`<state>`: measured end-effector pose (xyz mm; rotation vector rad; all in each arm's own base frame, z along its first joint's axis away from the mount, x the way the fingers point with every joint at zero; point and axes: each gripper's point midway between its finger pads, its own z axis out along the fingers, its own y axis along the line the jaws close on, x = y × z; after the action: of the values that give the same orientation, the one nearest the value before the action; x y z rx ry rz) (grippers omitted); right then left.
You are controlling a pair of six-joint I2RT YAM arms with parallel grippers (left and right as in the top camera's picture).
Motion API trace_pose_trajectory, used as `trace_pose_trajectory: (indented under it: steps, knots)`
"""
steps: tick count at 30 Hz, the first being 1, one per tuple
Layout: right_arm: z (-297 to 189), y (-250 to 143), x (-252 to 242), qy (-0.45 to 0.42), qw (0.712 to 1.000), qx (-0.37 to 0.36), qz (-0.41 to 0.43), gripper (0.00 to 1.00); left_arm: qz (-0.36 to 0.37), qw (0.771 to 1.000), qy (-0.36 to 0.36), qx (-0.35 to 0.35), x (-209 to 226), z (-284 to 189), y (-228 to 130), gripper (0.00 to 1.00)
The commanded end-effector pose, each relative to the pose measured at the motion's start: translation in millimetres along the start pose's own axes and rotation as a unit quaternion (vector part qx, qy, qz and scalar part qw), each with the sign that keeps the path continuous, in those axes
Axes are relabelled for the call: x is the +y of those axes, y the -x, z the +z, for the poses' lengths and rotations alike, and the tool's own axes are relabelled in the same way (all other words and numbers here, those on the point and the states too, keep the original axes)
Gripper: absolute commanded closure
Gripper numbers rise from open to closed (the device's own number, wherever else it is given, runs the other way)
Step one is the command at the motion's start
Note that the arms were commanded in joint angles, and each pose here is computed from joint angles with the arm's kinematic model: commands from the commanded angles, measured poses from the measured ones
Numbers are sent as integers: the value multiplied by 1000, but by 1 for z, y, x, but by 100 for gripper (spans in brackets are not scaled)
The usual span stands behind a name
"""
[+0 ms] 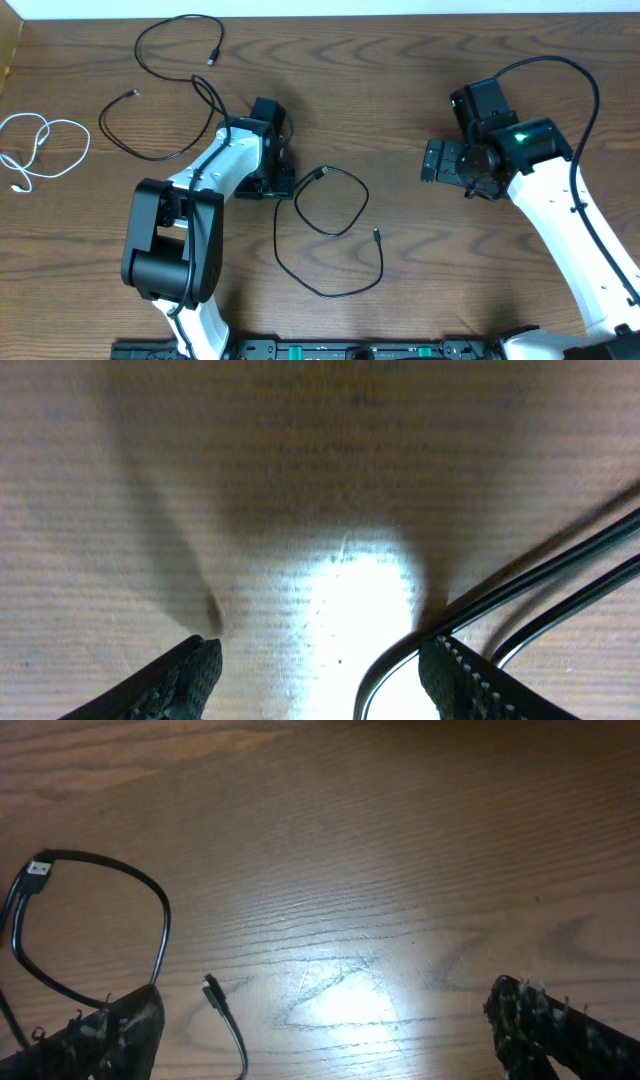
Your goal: Untangle cables
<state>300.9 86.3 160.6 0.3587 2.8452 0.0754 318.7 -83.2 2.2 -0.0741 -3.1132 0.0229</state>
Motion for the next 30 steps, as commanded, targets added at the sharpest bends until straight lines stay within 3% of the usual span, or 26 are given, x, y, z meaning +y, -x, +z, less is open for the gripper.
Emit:
trace_pose_trajectory:
  steps: [1, 4, 13, 25, 30]
  knots:
    - [0, 3, -5, -9, 1000, -6, 1, 1, 9, 1000, -4, -2, 0, -7, -2, 30]
    - [0, 3, -5, -9, 1000, -6, 1, 1, 31, 999, -38, 2, -12, -7, -4, 30]
    - [0, 3, -5, -9, 1000, -6, 1, 1, 20, 999, -34, -8, -3, -16, 4, 30]
    - [0, 3, -5, -9, 1000, -6, 1, 1, 37, 999, -31, 8, -6, 2, -13, 31]
    - [0, 3, -5, -9, 1000, -6, 1, 1, 40, 999, -30, 12, -6, 10, -19, 40]
